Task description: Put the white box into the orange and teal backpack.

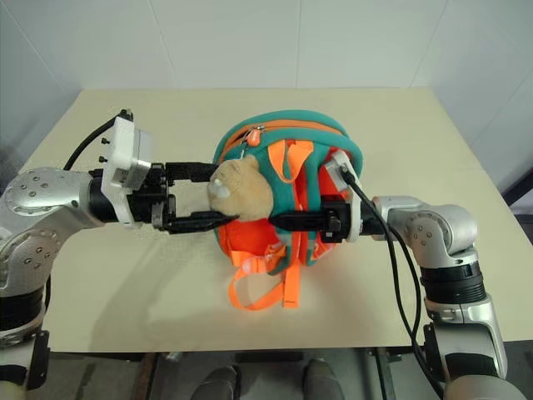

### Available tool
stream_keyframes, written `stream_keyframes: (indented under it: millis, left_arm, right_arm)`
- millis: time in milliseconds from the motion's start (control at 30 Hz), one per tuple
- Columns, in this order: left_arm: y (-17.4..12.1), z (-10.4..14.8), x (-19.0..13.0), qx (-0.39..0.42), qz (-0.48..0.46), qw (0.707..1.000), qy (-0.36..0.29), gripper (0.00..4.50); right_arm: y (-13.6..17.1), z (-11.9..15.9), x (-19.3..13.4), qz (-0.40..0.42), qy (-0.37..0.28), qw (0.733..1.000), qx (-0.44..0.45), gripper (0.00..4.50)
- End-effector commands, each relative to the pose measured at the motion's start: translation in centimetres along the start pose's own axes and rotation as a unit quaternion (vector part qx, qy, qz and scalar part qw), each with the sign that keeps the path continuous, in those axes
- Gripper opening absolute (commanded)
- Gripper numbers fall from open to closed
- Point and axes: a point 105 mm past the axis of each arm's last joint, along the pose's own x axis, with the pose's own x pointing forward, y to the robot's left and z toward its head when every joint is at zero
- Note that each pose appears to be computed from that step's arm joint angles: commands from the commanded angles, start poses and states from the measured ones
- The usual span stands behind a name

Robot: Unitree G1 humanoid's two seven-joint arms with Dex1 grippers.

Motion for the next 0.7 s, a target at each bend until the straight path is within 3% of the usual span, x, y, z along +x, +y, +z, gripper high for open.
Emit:
stream_keyframes:
  millis: [33, 267, 467, 533, 633, 700]
  left_arm:
    - [1.2, 2.0, -1.3, 0.035, 0.033, 0.999, -0.02, 2.32]
    - [2.3, 2.7, -6.3, 0.038, 0.049, 0.996, 0.06, 0.76]
    - [3.1, 0.6, -11.2, -0.002, 0.074, 0.984, 0.161, 0.62]
    - [2.4, -1.1, -12.5, -0.04, 0.062, 0.975, 0.209, 0.62]
    - [0.6, -6.2, -14.3, -0.086, 0.032, 0.943, 0.318, 0.62]
    - [0.4, -9.1, -14.1, -0.094, 0.037, 0.943, 0.319, 0.62]
  right_arm:
    - [0.9, 0.6, 0.1, 0.013, -0.007, 1.0, -0.024, 0.0]
    - [0.8, 0.4, 0.2, 0.009, -0.014, 1.0, -0.021, 0.0]
    - [0.8, 0.1, 0.2, 0.004, -0.022, 1.0, -0.018, 0.0]
    - [0.9, 0.0, 0.2, 0.002, -0.024, 1.0, -0.017, 0.0]
    - [1.0, 0.0, 0.0, -0.004, -0.031, 0.999, -0.017, 0.0]
    - [1.0, -0.1, 0.0, -0.009, -0.035, 0.999, -0.016, 0.0]
